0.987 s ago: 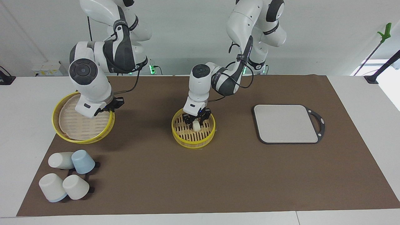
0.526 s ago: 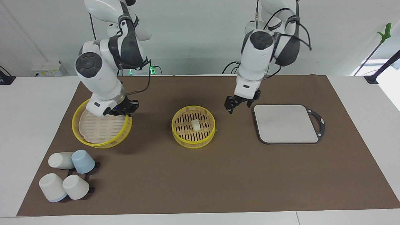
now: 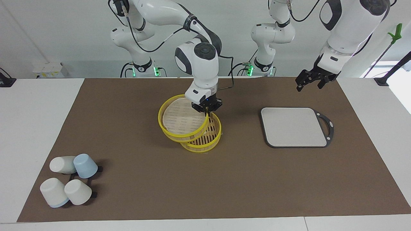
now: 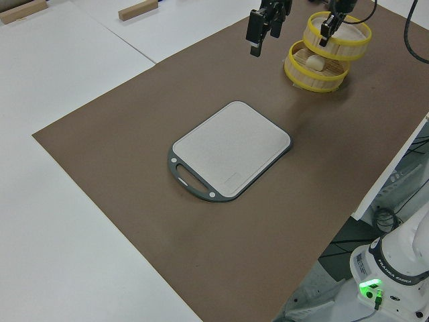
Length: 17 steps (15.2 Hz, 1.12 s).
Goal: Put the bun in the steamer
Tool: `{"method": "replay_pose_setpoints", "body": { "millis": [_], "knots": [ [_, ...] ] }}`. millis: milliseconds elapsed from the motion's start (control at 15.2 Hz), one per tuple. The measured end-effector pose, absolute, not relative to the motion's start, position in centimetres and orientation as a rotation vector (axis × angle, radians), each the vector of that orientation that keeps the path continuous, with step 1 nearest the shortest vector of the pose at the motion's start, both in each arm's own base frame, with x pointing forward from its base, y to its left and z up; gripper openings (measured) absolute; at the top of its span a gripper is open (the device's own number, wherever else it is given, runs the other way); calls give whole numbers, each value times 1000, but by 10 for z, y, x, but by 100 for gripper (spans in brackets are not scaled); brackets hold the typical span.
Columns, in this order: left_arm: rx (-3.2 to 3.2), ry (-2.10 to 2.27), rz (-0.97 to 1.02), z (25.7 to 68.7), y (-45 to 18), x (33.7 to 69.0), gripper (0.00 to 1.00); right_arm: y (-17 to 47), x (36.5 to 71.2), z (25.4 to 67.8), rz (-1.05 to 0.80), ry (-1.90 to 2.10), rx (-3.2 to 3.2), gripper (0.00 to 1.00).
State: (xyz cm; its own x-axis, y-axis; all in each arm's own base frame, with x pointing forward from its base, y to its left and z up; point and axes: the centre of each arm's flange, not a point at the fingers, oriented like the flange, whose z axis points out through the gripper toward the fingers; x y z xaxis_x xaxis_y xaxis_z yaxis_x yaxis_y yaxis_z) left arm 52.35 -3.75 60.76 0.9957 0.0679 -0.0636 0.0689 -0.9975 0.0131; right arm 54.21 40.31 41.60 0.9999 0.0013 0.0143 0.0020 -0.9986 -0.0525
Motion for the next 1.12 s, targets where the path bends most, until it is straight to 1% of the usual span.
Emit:
{"method": "replay_pose_setpoints", "body": {
  "millis": [132, 395, 592, 921, 1118],
  "knots": [
    [3122, 103, -105, 615, -37, 516, 100, 413, 543, 400, -41, 24, -3078, 9],
    [3126, 70, -105, 618, -34, 513, 100, 418, 547, 402, -104, 44, -3046, 9],
    [3126, 0, -108, 615, -34, 514, 100, 424, 547, 401, -133, 71, -3025, 9],
    [3123, -24, -136, 600, -15, 524, 100, 440, 540, 388, -151, 107, -3007, 9],
    [3123, -31, -121, 602, -17, 525, 100, 443, 540, 383, -151, 106, -3008, 9]
  ]
}}
